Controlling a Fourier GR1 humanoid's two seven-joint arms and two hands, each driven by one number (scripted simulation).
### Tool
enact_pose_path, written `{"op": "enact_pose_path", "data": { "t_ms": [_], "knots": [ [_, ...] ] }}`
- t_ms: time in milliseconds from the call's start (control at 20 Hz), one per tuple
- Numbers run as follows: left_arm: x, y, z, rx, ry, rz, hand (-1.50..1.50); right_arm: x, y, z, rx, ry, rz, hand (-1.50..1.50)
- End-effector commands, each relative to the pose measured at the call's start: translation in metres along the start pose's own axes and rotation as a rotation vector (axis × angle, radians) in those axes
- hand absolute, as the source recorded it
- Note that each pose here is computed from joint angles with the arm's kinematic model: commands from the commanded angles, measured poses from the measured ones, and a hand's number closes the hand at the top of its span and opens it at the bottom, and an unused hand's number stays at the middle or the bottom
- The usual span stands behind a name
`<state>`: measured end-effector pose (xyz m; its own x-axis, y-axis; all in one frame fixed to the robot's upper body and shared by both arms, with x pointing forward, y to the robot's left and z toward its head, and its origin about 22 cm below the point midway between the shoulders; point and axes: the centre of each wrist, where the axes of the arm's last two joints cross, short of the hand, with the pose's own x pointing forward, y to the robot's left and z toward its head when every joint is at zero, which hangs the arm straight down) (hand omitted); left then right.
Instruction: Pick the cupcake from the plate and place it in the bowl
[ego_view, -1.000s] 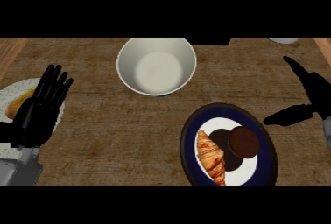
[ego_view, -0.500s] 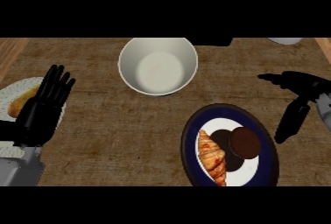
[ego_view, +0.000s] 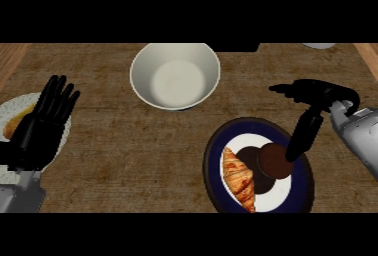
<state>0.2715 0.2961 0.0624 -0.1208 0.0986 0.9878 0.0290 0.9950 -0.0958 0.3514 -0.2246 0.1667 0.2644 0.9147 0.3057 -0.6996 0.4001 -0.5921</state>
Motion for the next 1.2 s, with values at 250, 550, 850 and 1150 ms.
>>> {"op": "enact_pose_path", "data": {
  "t_ms": [250, 550, 850, 1150],
  "knots": [
    [0.003, 0.004, -0.001, 0.012, 0.009, -0.008, 0.0, -0.01, 0.037, 0.014, 0.016, 0.133, 0.034, -1.5],
    [-0.004, -0.012, -0.005, 0.016, -0.008, -0.005, 0.0, -0.009, 0.055, 0.004, -0.109, 0.071, 0.045, -1.5],
    [0.012, -0.006, -0.01, 0.006, 0.005, -0.002, 0.0, -0.017, 0.063, 0.008, -0.125, 0.059, 0.058, -1.5],
    [-0.014, -0.02, 0.002, 0.024, -0.007, -0.008, 0.0, -0.029, 0.083, -0.003, -0.086, 0.072, 0.081, -1.5]
  ]
}}
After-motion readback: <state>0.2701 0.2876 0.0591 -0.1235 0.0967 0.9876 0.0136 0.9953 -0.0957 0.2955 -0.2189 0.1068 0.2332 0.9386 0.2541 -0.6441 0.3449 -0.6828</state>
